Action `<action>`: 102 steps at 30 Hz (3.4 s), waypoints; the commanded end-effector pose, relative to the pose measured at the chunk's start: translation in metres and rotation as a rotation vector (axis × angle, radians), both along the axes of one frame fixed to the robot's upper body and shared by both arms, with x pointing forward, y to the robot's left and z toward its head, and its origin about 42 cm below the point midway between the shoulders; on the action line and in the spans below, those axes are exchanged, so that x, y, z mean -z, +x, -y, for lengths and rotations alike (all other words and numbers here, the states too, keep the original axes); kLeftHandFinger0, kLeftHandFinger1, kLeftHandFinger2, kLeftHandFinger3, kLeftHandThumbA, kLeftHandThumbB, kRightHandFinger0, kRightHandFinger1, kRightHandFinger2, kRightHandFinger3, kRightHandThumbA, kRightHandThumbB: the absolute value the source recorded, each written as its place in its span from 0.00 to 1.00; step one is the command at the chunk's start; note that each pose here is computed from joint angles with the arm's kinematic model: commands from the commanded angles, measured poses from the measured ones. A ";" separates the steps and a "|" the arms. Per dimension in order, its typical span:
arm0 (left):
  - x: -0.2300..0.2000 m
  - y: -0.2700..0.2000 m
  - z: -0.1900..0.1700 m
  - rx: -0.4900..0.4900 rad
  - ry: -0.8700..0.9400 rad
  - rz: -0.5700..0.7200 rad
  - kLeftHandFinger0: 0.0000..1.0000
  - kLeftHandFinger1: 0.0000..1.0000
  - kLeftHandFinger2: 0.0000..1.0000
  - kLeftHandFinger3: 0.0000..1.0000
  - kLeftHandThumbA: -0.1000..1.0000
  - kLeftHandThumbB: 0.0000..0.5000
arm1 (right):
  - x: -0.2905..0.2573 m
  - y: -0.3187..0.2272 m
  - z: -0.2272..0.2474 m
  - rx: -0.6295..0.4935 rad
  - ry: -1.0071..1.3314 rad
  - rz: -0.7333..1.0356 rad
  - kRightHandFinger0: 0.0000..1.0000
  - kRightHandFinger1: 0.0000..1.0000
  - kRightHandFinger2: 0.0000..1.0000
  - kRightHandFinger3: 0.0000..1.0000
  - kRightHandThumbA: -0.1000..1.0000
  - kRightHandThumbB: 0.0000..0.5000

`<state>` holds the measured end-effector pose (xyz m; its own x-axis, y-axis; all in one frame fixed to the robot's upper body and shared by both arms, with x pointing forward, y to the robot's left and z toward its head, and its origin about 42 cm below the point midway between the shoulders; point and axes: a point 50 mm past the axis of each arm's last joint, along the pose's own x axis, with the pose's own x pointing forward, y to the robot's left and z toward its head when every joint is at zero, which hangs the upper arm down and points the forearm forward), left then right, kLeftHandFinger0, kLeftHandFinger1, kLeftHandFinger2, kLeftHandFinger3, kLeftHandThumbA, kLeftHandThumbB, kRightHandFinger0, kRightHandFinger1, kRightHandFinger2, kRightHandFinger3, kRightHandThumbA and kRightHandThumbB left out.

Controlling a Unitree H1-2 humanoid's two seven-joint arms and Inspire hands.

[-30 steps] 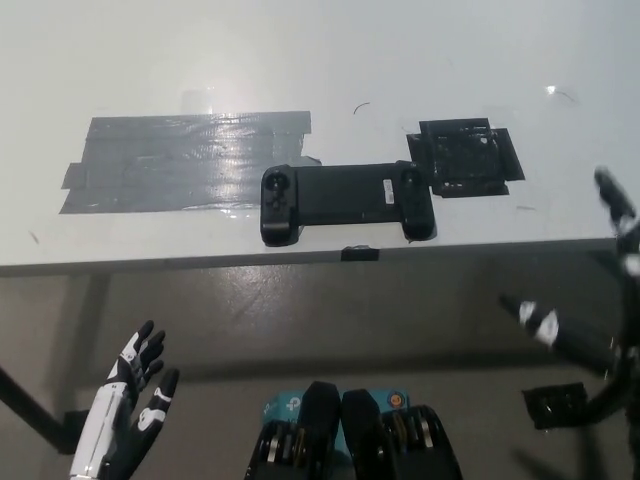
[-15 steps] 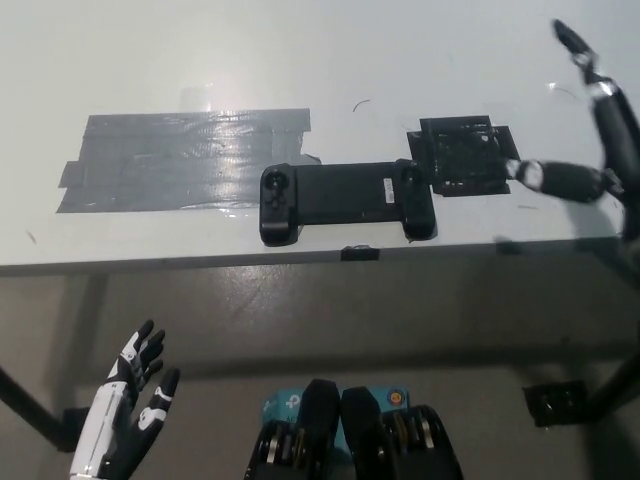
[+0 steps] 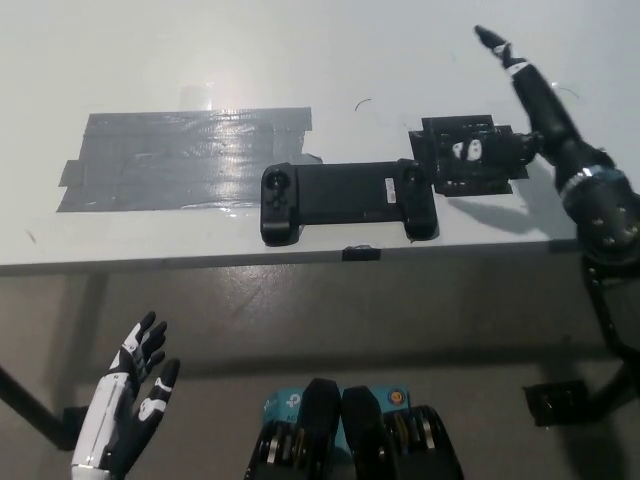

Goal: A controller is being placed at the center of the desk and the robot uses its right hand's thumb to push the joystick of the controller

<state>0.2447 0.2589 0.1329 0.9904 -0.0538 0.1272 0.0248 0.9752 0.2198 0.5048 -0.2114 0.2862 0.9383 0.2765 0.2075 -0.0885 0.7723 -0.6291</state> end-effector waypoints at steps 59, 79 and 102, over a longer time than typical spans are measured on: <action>-0.017 0.014 0.004 0.031 0.041 0.048 1.00 1.00 1.00 1.00 0.66 0.32 | 0.011 0.054 -0.036 0.048 0.041 -0.169 1.00 1.00 1.00 1.00 1.00 0.94; -0.018 0.017 0.004 0.032 0.046 0.059 1.00 1.00 1.00 1.00 0.64 0.29 | 0.020 0.065 -0.023 0.085 0.066 -0.226 1.00 1.00 1.00 1.00 1.00 0.94; -0.021 0.020 0.004 0.036 0.046 0.063 1.00 1.00 1.00 1.00 0.67 0.30 | 0.012 0.075 -0.026 0.096 0.284 -0.311 1.00 1.00 1.00 1.00 1.00 0.98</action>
